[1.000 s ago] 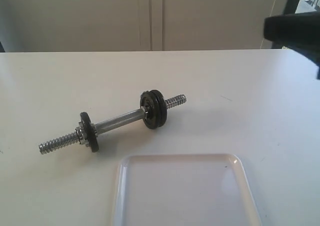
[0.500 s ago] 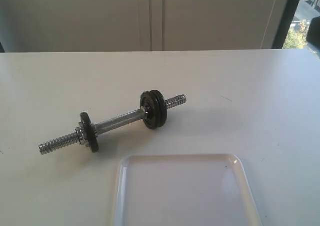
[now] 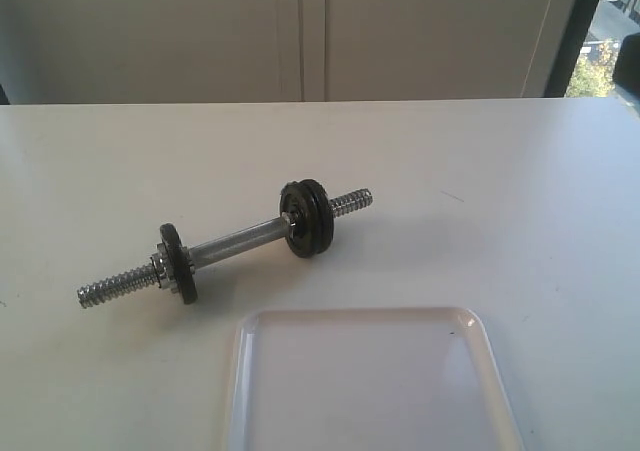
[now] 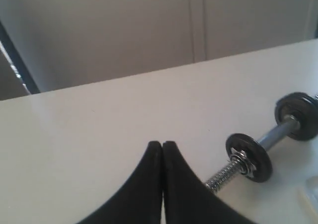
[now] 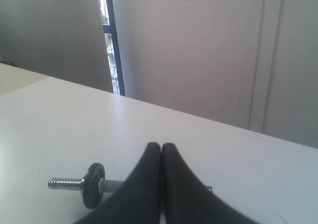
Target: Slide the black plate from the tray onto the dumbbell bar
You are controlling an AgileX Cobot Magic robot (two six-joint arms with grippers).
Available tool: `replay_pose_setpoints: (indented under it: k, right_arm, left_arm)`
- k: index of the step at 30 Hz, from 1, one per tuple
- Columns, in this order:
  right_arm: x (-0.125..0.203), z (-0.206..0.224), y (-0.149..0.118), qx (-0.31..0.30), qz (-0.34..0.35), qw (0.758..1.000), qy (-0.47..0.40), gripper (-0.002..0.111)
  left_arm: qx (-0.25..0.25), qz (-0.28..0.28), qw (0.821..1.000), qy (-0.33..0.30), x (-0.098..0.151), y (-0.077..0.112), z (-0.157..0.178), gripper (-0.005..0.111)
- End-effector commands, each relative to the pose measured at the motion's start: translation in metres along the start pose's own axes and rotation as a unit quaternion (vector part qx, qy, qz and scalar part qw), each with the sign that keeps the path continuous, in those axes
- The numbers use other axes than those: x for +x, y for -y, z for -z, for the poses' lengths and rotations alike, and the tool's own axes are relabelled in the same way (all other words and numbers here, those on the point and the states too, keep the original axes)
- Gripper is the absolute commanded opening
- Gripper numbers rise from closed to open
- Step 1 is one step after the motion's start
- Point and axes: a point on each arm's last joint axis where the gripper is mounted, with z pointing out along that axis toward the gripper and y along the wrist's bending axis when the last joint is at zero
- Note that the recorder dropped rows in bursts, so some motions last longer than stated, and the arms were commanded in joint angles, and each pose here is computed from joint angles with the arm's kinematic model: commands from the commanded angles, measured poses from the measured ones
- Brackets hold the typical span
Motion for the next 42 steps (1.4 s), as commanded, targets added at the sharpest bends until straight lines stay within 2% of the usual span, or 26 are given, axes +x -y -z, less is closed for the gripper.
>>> replay_pose_setpoints:
  k: [1,4,9,19,21,24,27,30,35,42]
  right_arm:
    - [0.0,0.0,0.001,0.004,-0.001,1.0,0.001,0.0]
    - [0.0,0.0,0.001,0.004,-0.001,1.0,0.001,0.0]
    - [0.001,0.0,0.0,0.002,-0.001,1.0,0.001,0.0]
    - [0.0,0.0,0.001,0.003,-0.001,1.0,0.001,0.0]
    - [0.0,0.0,0.001,0.003,-0.001,1.0,0.001,0.0]
    - [0.0,0.0,0.001,0.003,-0.001,1.0,0.001,0.0]
    - [0.0,0.0,0.001,0.003,-0.001,1.0,0.001,0.0]
    - [0.001,0.0,0.0,0.002,-0.001,1.0,0.001,0.0]
    - [0.0,0.001,0.0,0.003,0.0,1.0,0.001,0.0]
    - [0.0,0.001,0.0,0.003,0.0,1.0,0.002,0.0]
  left_arm:
    - [-0.049,0.015,0.997,0.05,0.004,-0.002,0.024,0.0]
    - [-0.068,0.016,0.994,0.079,0.007,-0.002,0.037,0.0]
    - [-0.081,0.018,0.993,0.086,0.006,-0.002,0.039,0.0]
    - [-0.08,0.018,0.994,0.078,0.009,-0.001,0.037,0.0]
    - [-0.062,0.035,0.995,0.071,0.013,0.002,0.032,0.0]
    - [-0.023,0.072,0.996,0.051,0.023,0.009,0.022,0.0]
    - [-0.02,0.078,0.997,0.018,0.039,0.01,0.008,0.0]
    - [-0.024,0.036,0.999,0.002,0.056,0.011,-0.007,0.0]
    - [-0.027,0.0,0.998,0.057,0.085,0.014,-0.037,0.0]
    - [-0.017,-0.028,0.999,-0.024,0.131,0.017,-0.055,0.0]
